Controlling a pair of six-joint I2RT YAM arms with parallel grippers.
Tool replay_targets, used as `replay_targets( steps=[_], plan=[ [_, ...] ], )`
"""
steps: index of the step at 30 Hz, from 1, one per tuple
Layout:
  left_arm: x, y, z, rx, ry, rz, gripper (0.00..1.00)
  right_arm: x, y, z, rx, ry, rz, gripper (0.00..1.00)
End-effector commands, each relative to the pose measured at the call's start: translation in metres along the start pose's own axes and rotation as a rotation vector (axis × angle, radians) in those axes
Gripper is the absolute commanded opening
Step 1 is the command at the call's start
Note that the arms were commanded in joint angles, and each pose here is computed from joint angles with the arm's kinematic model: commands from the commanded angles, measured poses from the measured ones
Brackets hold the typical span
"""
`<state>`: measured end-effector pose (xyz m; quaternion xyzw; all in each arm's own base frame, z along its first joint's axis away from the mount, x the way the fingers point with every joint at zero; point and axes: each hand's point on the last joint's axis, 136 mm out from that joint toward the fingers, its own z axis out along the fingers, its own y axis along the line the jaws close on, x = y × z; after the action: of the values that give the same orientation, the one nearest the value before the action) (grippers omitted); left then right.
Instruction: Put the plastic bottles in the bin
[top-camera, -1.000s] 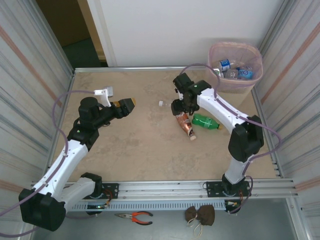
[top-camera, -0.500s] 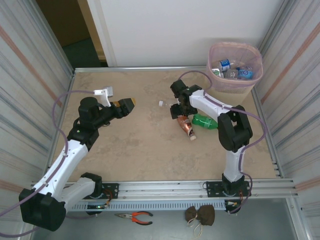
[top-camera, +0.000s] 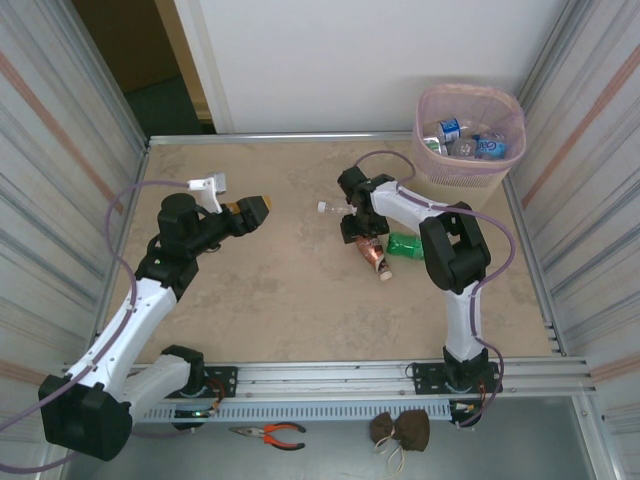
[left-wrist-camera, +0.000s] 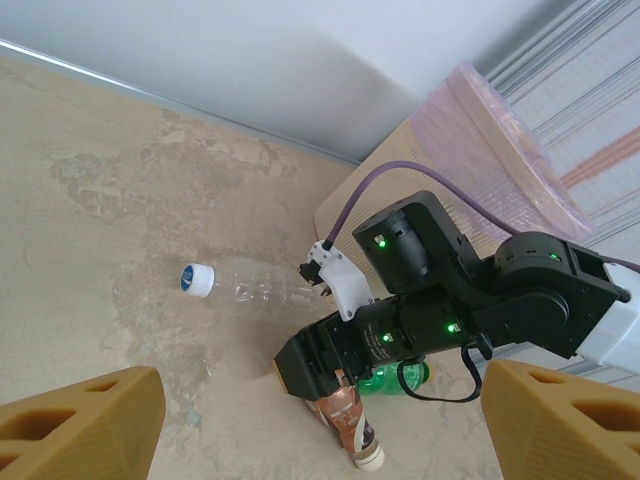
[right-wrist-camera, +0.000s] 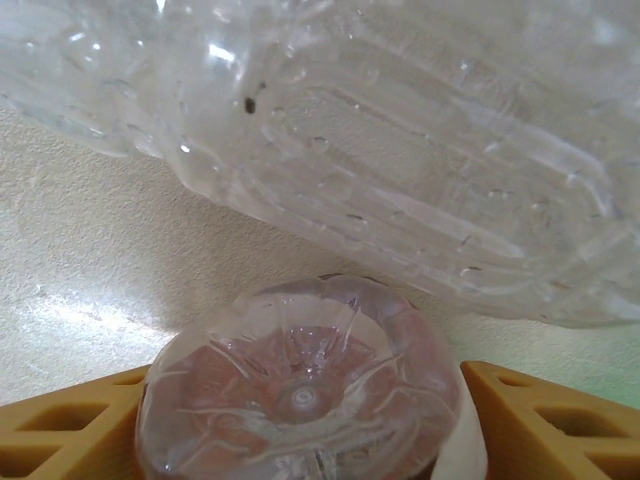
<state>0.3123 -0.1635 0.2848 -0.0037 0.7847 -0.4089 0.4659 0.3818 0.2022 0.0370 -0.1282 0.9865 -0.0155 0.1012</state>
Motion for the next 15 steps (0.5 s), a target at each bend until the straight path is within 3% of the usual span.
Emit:
replay_targets(
  steps=[1, 9, 15],
  plan=[
    [-0.005, -0.003, -0.002, 0.008, -0.015, 0.000, 0.83, -0.009, 0.002, -0.010, -0.013, -0.021, -0.015, 0.66],
    [-0.007, -0.005, -0.002, 0.015, -0.016, 0.002, 0.83, -0.010, 0.005, -0.031, -0.023, -0.046, -0.017, 0.56],
    [-0.007, -0.006, -0.003, 0.020, -0.018, 0.000, 0.83, -0.010, 0.009, -0.058, -0.051, -0.075, -0.015, 0.54]
  ],
)
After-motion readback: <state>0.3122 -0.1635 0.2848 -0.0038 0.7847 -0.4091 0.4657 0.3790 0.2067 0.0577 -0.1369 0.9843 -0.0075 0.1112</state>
